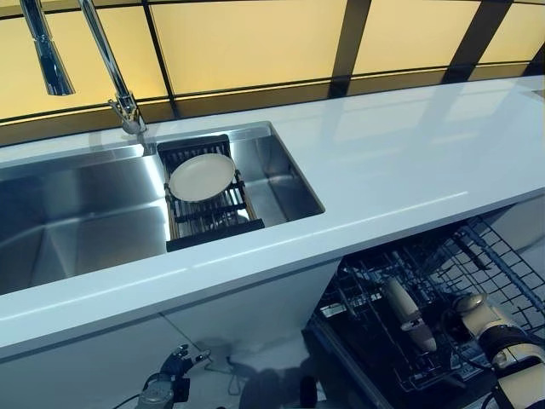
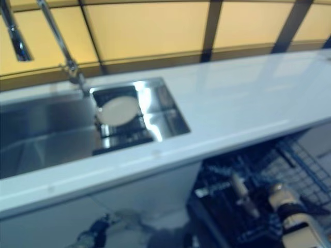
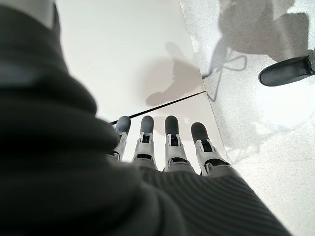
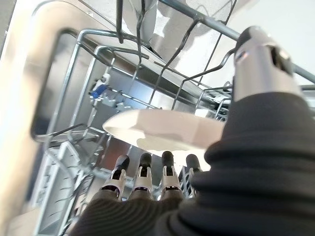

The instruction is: Take plates into dishwasher

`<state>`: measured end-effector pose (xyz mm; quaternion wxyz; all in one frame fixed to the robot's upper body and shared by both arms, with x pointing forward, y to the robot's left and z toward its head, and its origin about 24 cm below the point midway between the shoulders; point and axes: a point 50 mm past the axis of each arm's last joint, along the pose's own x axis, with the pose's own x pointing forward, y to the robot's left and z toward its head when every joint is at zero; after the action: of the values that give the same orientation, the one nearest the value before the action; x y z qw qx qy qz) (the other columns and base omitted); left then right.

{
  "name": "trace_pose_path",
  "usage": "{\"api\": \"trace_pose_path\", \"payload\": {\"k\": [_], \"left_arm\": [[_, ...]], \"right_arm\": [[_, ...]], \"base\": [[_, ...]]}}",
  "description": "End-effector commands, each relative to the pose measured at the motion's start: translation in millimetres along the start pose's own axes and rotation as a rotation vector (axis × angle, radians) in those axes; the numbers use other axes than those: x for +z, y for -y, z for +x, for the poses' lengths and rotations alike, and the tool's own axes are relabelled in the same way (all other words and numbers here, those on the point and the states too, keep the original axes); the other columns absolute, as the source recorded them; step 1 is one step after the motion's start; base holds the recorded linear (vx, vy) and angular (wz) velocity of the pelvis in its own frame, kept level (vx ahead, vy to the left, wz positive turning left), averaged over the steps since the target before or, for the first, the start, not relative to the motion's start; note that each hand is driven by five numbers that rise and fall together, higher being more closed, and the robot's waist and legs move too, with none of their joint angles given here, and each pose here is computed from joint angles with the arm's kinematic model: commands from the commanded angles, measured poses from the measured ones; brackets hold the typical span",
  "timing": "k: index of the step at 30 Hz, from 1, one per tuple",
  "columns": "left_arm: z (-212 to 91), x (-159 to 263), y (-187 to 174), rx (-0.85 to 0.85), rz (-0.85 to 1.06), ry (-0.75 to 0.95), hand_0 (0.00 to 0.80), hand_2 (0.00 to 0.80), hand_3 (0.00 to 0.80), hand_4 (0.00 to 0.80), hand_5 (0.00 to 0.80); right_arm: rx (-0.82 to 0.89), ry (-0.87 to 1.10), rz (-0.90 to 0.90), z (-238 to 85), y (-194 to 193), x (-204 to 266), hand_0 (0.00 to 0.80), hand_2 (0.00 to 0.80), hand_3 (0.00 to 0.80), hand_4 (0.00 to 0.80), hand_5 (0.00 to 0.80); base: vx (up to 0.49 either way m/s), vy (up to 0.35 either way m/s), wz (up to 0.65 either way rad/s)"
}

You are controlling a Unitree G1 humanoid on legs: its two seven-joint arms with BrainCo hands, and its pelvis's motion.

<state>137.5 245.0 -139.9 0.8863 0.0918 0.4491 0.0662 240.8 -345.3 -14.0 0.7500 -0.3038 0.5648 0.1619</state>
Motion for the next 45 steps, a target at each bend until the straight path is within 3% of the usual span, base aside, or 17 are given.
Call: {"api": "trace_pose_path", "payload": {"k": [1,17,24,27,34,38,45], "left_arm": [[8,33,-24,0.053,0.003,0.073,0.000,0.000,0.000,0.000,0.000],[3,22,-43,0.114,-0.011,0.054,0.000,0.000,0.000,0.000,0.000],[1,17,-42,0.124,-0.006,0.058,0.000,0.000,0.000,0.000,0.000],[1,17,-43,0.127,-0.007,0.059,0.000,0.000,0.000,0.000,0.000],[2,17,-37,0.128,-0.030,0.053,0.000,0.000,0.000,0.000,0.000],[2,16,-35,0.130,-0.043,0.047,0.000,0.000,0.000,0.000,0.000],[2,13,-32,0.132,-0.068,0.035,0.000,0.000,0.000,0.000,0.000]], "right_arm": [[-0.023,0.033,0.025,-27,31,14,0.000,0.000,0.000,0.000,0.000],[-0.334,0.181,0.090,-159,127,-16,0.000,0.000,0.000,0.000,0.000],[-0.837,0.092,0.137,-246,173,-31,0.000,0.000,0.000,0.000,0.000],[-1.010,0.130,0.157,-287,184,-15,0.000,0.000,0.000,0.000,0.000],[-1.216,0.281,0.072,-336,189,39,0.000,0.000,0.000,0.000,0.000],[-1.343,0.373,-0.004,-353,185,73,0.000,0.000,0.000,0.000,0.000],[-1.384,0.649,-0.167,-359,158,145,0.000,0.000,0.000,0.000,0.000]], "base": [[0.000,0.000,0.00],[0.006,-0.001,-0.02],[0.011,-0.003,-0.03],[0.000,0.000,0.00],[-0.001,0.013,0.01],[-0.004,0.029,0.10],[0.008,0.020,0.12]]}}
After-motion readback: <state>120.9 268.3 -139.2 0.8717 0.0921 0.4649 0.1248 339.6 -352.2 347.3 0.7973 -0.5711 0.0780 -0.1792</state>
